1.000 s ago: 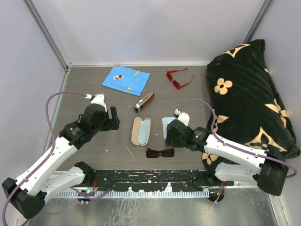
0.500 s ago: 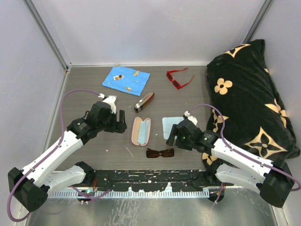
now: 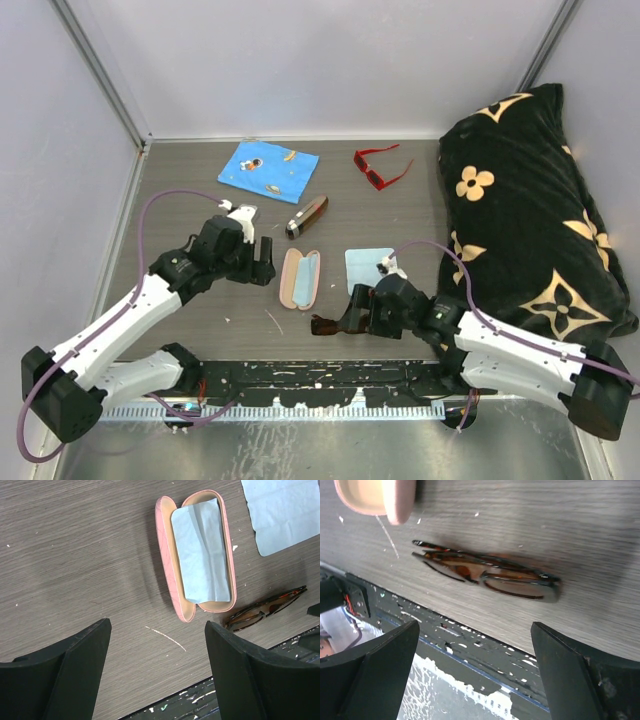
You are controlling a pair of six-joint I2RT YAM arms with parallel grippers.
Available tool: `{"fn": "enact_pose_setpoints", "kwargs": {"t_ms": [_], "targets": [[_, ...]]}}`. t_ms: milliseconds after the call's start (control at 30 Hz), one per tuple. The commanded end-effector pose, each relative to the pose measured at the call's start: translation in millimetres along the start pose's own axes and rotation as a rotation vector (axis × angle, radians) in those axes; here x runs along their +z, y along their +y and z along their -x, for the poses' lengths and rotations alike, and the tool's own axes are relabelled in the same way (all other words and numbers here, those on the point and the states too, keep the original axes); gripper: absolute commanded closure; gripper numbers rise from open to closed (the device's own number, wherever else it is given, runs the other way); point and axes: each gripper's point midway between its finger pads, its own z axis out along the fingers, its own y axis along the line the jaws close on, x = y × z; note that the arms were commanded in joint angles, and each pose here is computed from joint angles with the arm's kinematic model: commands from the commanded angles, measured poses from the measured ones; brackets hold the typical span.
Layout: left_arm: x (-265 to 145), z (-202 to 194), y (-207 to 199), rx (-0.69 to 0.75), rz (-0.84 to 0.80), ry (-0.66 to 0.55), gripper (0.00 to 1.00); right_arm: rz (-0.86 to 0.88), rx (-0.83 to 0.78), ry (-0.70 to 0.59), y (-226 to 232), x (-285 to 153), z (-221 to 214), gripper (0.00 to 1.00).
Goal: Organize the sunglasses
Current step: Place the sunglasses at the center of the board, then adjust the sunglasses at the center of the board.
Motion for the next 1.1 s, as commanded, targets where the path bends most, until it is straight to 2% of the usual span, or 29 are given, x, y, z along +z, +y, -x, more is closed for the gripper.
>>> {"fn": "enact_pose_setpoints", "kwargs": {"t_ms": [0,267,633,1067], "targets": [[-3.3,25.9,-12.2,0.005,-0.036,-0.072,0.22,0.108,-0.037,-0.005,33.4,8.9,-3.1,0.00],[-2.6,27.2,-12.6,-0.002,-0.033,-0.068,0.22,0.074,-0.055,0.071,28.2,24.1,-17.7,0.00],[-0.7,28.1,-11.3,-0.003,-0.020,-0.060,0.22,-0.050,0.027,0.021,-12.2,32.2,-9.4,0.00],[-4.0,29.2,-10.8,-0.004,-0.016,-0.059,0.22,0.100,0.047,-0.084,2.4,42.3,40.7,0.00]]}}
